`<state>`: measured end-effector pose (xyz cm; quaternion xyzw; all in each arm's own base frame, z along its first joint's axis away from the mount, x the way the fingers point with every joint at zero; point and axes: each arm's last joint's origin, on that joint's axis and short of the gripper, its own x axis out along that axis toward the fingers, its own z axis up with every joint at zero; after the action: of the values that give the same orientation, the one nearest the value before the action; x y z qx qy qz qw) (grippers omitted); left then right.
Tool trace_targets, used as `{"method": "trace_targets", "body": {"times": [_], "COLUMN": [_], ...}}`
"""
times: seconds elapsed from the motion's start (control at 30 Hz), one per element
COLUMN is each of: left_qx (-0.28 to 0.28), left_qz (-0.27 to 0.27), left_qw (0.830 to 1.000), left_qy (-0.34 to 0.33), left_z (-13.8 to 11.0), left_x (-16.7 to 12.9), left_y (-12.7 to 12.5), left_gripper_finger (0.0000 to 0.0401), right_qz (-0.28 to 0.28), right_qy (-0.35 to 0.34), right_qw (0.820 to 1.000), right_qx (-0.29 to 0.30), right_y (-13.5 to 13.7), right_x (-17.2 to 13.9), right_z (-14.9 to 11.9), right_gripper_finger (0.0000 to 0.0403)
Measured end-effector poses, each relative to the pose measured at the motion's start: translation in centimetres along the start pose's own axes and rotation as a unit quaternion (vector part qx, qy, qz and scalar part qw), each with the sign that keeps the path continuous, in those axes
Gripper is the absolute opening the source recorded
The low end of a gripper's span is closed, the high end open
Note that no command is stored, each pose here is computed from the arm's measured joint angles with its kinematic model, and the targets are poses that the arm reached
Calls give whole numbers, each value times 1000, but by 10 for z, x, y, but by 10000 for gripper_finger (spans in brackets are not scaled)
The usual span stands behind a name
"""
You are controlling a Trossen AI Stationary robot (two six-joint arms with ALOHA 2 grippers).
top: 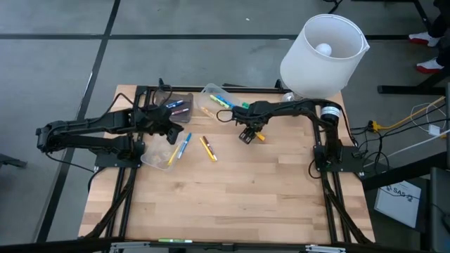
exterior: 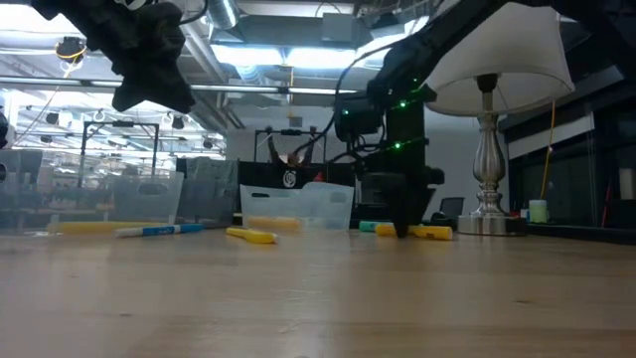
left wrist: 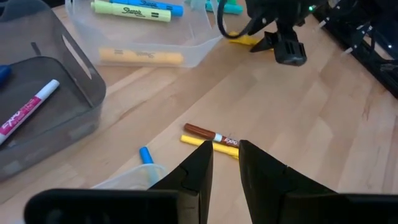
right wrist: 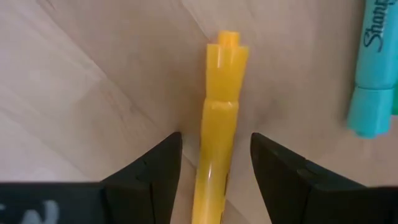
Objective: Pick & Place Markers
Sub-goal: Put the yellow highlighter into the top transparent bin
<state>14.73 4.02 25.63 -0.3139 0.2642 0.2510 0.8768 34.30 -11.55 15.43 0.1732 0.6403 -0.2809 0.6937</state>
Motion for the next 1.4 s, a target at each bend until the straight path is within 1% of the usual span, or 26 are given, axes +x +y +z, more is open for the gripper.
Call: {"method": "trace_targets", "body": {"times": [0.13,0.23,0.33,0.53,0.6,0.73,0.9,0.97,1.07,1.27,1.33,1.4], "left_qx": [4,4,4,8,8,8,8,8,8,9,9,8], "left_qz": [7,8,9,9,9,9,9,9,9,10,10,10], "left_qw": [1000,1000,1000,1000,1000,1000,1000,1000,1000,1000,1000,1000], "left_qy": [9,11,12,12,12,12,12,12,12,10,10,10], "left_z": [-2,-2,-2,-2,-2,-2,-2,-2,-2,-2,-2,-2], "left_x": [0,0,0,0,0,0,0,0,0,0,0,0], "left_y": [1,2,2,2,2,2,2,2,2,2,2,2], "left_gripper_finger": [74,73,73,74,73,73,74,73,73,73,72,72], "right_qz": [18,37,48,55,56,63,83,89,109,136,143,162], "right_qy": [7,11,11,3,2,3,10,10,10,-6,-15,-29], "right_qw": [1000,999,998,997,997,996,994,994,992,990,989,986], "right_qx": [21,31,40,52,56,59,64,61,57,42,39,34], "right_y": [-7,-8,-7,-6,-6,-6,-3,0,5,17,21,25], "right_x": [10,19,24,25,25,25,25,25,23,9,3,-4], "right_z": [-5,-9,-11,-10,-10,-9,-10,-11,-10,-1,4,11], "right_gripper_finger": [188,174,149,82,68,67,86,84,70,67,71,74]}}
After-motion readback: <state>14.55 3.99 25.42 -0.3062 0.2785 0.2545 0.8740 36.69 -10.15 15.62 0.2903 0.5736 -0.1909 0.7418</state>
